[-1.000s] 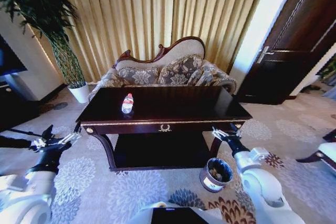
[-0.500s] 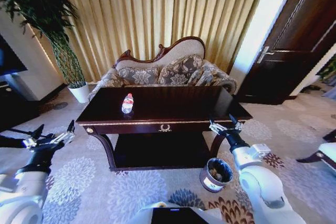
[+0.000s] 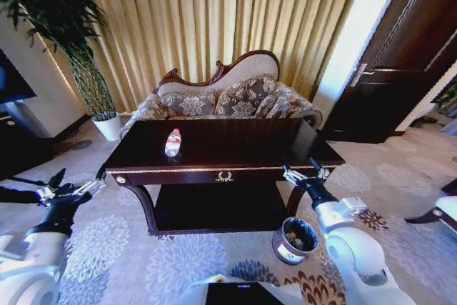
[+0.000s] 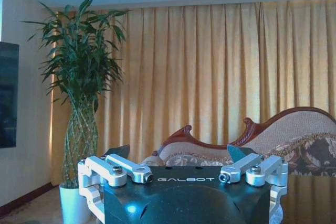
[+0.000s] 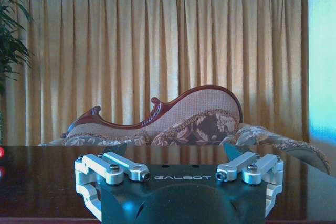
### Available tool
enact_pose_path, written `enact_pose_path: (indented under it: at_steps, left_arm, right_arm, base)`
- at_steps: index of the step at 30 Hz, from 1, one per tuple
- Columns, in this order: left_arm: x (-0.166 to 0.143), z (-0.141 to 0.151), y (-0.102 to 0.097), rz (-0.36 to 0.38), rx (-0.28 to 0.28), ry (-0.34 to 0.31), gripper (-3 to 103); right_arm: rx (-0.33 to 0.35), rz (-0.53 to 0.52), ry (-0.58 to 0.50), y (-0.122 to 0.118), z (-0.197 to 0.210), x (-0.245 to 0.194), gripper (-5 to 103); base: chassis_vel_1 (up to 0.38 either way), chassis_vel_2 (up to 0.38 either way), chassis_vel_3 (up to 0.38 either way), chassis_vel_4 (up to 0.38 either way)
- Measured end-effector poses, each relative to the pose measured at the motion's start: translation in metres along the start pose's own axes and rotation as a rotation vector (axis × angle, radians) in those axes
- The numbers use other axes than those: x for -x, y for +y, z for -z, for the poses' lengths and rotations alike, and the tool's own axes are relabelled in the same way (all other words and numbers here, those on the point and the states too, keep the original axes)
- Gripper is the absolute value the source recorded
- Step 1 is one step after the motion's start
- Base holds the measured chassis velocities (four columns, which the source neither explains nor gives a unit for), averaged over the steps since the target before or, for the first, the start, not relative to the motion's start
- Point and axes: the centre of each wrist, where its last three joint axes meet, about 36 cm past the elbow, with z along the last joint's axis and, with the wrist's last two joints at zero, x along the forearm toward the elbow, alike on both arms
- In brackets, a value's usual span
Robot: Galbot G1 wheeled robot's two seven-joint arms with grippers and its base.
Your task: Move to the front of the table and place the trash on the table into the trash bin.
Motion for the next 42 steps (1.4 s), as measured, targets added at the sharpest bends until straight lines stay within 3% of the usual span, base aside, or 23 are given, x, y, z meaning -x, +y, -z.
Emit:
enact_pose_path:
  at_steps: [27, 32, 35, 42]
  left_arm:
    - [0.012, -0.001, 0.005, -0.003, 0.002, -0.001, 100]
    - [0.04, 0.009, 0.024, -0.007, 0.011, 0.001, 100]
    - [0.074, 0.017, 0.043, -0.016, 0.039, -0.004, 100]
    - [0.106, 0.024, 0.043, -0.014, 0.044, 0.014, 100]
  right_arm:
    - [0.009, 0.007, 0.003, 0.001, -0.003, 0.007, 100]
    - [0.013, -0.004, 0.011, -0.001, -0.008, 0.01, 100]
    - [0.017, -0.017, 0.013, -0.002, -0.01, 0.011, 100]
    - [0.011, -0.032, 0.016, -0.003, -0.013, 0.012, 100]
  base:
    - [-0.095, 0.093, 0.094, -0.092]
    - [0.0, 0.0, 0.0, 0.0]
    - [0.0, 0.0, 0.0, 0.0]
    - [0.0, 0.0, 0.0, 0.0]
